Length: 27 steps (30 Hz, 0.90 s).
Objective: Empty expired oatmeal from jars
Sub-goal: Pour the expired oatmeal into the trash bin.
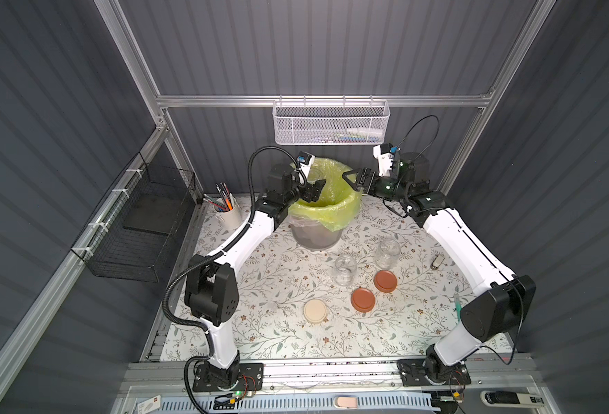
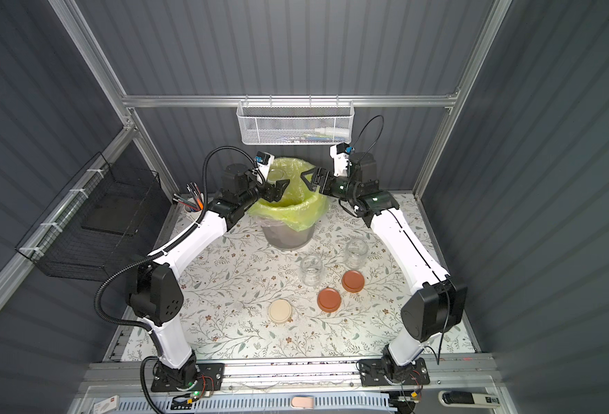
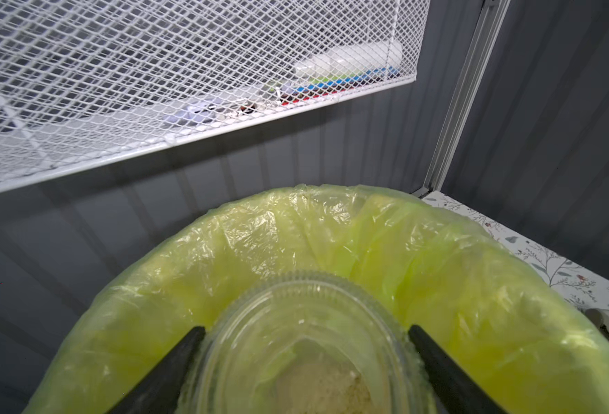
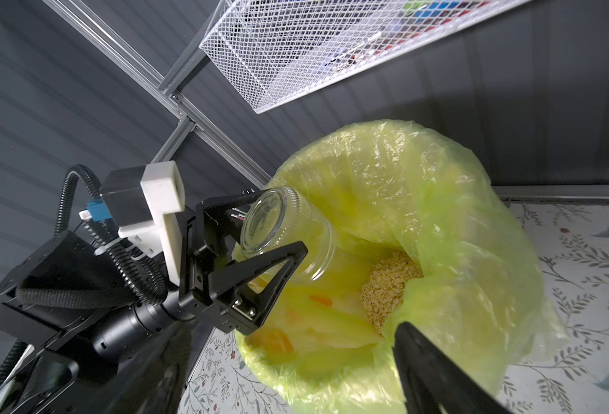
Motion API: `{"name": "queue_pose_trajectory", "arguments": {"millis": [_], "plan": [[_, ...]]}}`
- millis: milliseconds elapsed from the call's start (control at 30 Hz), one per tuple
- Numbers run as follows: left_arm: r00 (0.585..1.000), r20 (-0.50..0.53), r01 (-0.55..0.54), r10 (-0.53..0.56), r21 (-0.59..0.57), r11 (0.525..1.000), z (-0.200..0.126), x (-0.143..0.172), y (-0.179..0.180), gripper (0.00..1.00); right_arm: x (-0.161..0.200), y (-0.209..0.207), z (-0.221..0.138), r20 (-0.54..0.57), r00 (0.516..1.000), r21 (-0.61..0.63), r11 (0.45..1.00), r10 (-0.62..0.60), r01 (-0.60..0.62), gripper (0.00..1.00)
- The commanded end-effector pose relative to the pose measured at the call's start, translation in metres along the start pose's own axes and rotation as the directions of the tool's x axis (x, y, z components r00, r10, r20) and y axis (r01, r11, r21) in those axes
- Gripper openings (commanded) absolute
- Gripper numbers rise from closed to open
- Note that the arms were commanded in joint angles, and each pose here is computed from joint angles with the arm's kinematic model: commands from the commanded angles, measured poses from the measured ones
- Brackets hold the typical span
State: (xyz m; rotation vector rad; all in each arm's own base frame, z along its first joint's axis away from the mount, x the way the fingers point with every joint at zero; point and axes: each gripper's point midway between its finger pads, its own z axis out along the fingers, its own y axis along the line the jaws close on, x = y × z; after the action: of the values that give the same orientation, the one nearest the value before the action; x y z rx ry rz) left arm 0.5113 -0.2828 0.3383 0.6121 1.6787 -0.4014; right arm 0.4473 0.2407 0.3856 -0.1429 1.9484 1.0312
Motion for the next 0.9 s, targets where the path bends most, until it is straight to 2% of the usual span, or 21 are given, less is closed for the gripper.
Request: {"name": "queue_pose_trajectory", "arguments": {"millis": [0,33,67,133,167,200,233,267,333,367,433,500,533,567,600,633,700,733,767,833,867], "plan": [[0.995,0.101,0.014,-0.007,-0.068,0.998,-0.019,-0.04,0.019,0.12,-0.002,0.01,0.002,-0.016,1.0,-0.03,1.0,-0.008,0.008,0.89],[0.984,0.161,0.086,-0.082,-0.021,0.996,-0.025,-0.046,0.027,0.15,-0.001,0.01,0.001,-0.012,1.0,-0.026,1.0,-0.012,0.012,0.89],[0.984,0.166,0.063,-0.071,0.056,0.996,-0.021,-0.048,0.012,0.18,-0.001,0.009,-0.001,0.002,1.0,-0.023,1.0,-0.017,0.017,0.89],[0.994,0.067,-0.083,0.082,0.015,0.996,-0.007,-0.041,-0.018,0.11,-0.002,0.006,0.0,0.009,1.0,-0.014,1.0,-0.013,0.013,0.89],[0.995,0.059,-0.075,0.077,-0.034,0.997,-0.007,-0.04,-0.009,0.11,-0.002,0.008,0.001,0.001,1.0,-0.02,1.0,-0.013,0.013,0.89],[0.995,0.104,0.002,0.001,-0.035,0.999,-0.011,-0.045,0.005,0.14,-0.001,0.01,0.0,-0.009,1.0,-0.027,1.0,-0.014,0.013,0.89],[0.987,0.153,0.046,-0.052,0.045,0.998,-0.013,-0.05,0.002,0.18,0.0,0.011,0.0,-0.01,1.0,-0.029,0.999,-0.017,0.017,0.89],[0.991,0.129,0.01,-0.019,0.071,0.997,-0.009,-0.047,-0.009,0.18,0.0,0.01,0.0,-0.003,1.0,-0.027,0.999,-0.02,0.02,0.89],[0.997,0.061,-0.044,0.044,-0.007,0.999,-0.007,-0.037,-0.006,0.11,-0.003,0.009,-0.001,0.001,1.0,-0.013,1.0,-0.021,0.021,0.89],[0.997,0.076,-0.001,0.005,-0.049,0.999,-0.013,-0.036,0.01,0.13,-0.002,0.008,-0.001,-0.006,1.0,-0.012,1.0,-0.023,0.023,0.89],[0.988,0.143,0.054,-0.057,0.03,0.998,-0.017,-0.044,0.009,0.19,-0.002,0.009,-0.001,-0.001,1.0,-0.018,0.999,-0.027,0.027,0.9],[0.996,0.071,-0.061,0.06,0.01,0.998,-0.008,-0.041,-0.011,0.15,-0.002,0.006,0.004,-0.005,1.0,-0.014,1.0,-0.015,0.015,0.9],[0.996,0.054,-0.063,0.066,-0.058,0.996,-0.011,-0.039,0.003,0.14,0.0,0.006,0.006,-0.017,1.0,-0.02,1.0,-0.007,0.007,0.89],[0.994,0.103,0.027,-0.022,-0.054,0.998,-0.016,-0.044,0.018,0.16,0.002,0.007,0.007,-0.026,1.0,-0.027,1.0,-0.002,0.002,0.89],[0.987,0.142,0.066,-0.069,0.028,0.997,-0.017,-0.05,0.016,0.19,0.003,0.008,0.007,-0.024,1.0,-0.029,1.0,-0.006,0.006,0.89],[0.993,0.115,0.026,-0.032,0.054,0.998,-0.013,-0.048,0.002,0.2,0.004,0.006,0.007,-0.014,1.0,-0.022,1.0,-0.009,0.008,0.89],[0.997,0.049,-0.054,0.056,-0.046,0.997,-0.011,-0.039,0.003,0.14,0.002,0.004,0.007,-0.013,1.0,-0.019,1.0,-0.007,0.007,0.89],[0.996,0.084,0.01,-0.002,-0.086,0.996,-0.017,-0.04,0.022,0.15,0.004,0.005,0.006,-0.024,1.0,-0.024,1.0,-0.009,0.009,0.89],[0.993,0.111,0.051,-0.048,-0.026,0.998,-0.018,-0.041,0.019,0.18,0.005,0.007,0.006,-0.027,1.0,-0.029,0.999,-0.013,0.013,0.89],[0.997,0.06,-0.042,0.041,0.013,0.999,-0.01,-0.035,-0.014,0.18,0.005,0.006,0.007,-0.023,1.0,-0.028,1.0,-0.015,0.015,0.9],[0.997,0.042,-0.068,0.07,-0.046,0.997,-0.009,-0.031,-0.01,0.17,0.005,0.005,0.007,-0.024,1.0,-0.024,1.0,-0.015,0.014,0.89]]}}
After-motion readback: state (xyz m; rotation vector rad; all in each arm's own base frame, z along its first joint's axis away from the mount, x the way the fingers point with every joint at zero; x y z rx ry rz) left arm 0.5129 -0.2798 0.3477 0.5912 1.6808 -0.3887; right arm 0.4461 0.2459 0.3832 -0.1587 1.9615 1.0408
